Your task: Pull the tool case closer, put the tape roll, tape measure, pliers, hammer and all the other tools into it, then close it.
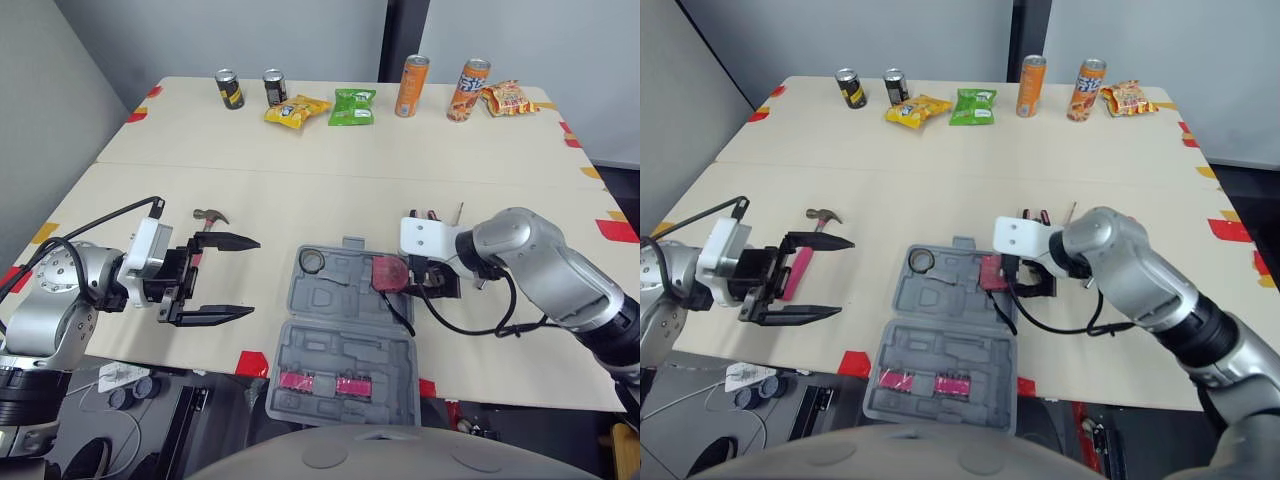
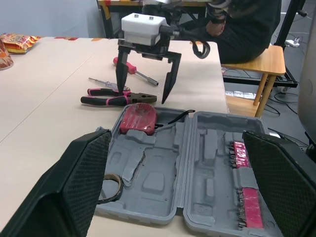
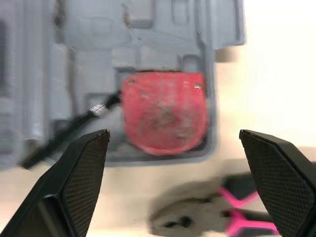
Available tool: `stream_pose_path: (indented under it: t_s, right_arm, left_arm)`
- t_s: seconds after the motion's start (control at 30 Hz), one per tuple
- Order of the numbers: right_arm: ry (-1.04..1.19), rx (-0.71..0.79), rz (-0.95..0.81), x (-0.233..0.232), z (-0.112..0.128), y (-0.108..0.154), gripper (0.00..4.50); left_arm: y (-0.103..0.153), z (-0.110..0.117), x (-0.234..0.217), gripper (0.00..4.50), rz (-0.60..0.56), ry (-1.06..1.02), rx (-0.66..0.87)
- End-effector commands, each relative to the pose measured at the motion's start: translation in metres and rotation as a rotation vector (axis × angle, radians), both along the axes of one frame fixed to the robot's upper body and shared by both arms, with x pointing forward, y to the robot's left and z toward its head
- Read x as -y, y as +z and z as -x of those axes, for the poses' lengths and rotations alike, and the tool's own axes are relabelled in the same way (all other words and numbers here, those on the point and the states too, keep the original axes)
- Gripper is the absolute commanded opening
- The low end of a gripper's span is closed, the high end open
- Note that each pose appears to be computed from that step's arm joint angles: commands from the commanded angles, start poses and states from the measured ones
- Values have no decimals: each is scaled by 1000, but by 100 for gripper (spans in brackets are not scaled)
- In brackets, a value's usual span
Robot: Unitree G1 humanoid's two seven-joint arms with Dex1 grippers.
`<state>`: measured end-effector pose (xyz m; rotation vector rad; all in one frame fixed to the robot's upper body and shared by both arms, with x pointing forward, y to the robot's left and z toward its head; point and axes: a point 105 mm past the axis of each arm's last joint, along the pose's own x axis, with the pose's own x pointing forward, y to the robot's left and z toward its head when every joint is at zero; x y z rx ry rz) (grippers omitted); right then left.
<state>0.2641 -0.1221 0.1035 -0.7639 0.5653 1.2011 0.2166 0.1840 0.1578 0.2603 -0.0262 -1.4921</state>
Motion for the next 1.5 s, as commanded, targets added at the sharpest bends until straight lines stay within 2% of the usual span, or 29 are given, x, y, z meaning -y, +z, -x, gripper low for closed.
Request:
stream_pose_path:
  t_s: [0.03,0.07,0.1,0.23,0.47,0.57,0.73,1.1,1.2,1.3,1.5]
  right_arm:
    - [24,66,-160,2,-2,18,445]
    - [14,69,-196,3,-3,19,445]
    - [18,70,-241,4,-2,19,394]
    - [53,79,-389,5,4,12,265]
    - [12,69,-505,9,2,-4,265]
    - [9,94,-557,8,-2,-7,181]
    - [35,99,-550,8,-4,-13,10]
    - [44,92,-591,7,-10,-20,10]
    - [41,81,-593,8,-10,-21,91]
    - [36,100,-594,8,-11,-20,195]
    - [40,92,-602,7,-11,-21,195]
  left_arm:
    - [7,1,-4,450,-5,0,30]
    - [7,2,-4,450,-4,0,30]
    - [7,2,-4,450,-5,0,29]
    - [8,1,-4,450,-7,0,32]
    - [8,1,-6,450,-14,1,33]
    - [9,1,-5,450,-13,0,34]
    - [9,3,-5,450,-15,-4,30]
    - [10,4,-7,450,-20,-3,30]
    - [10,4,-7,450,-20,0,29]
    - [9,4,-7,450,-20,4,30]
    - [9,5,-6,450,-19,1,29]
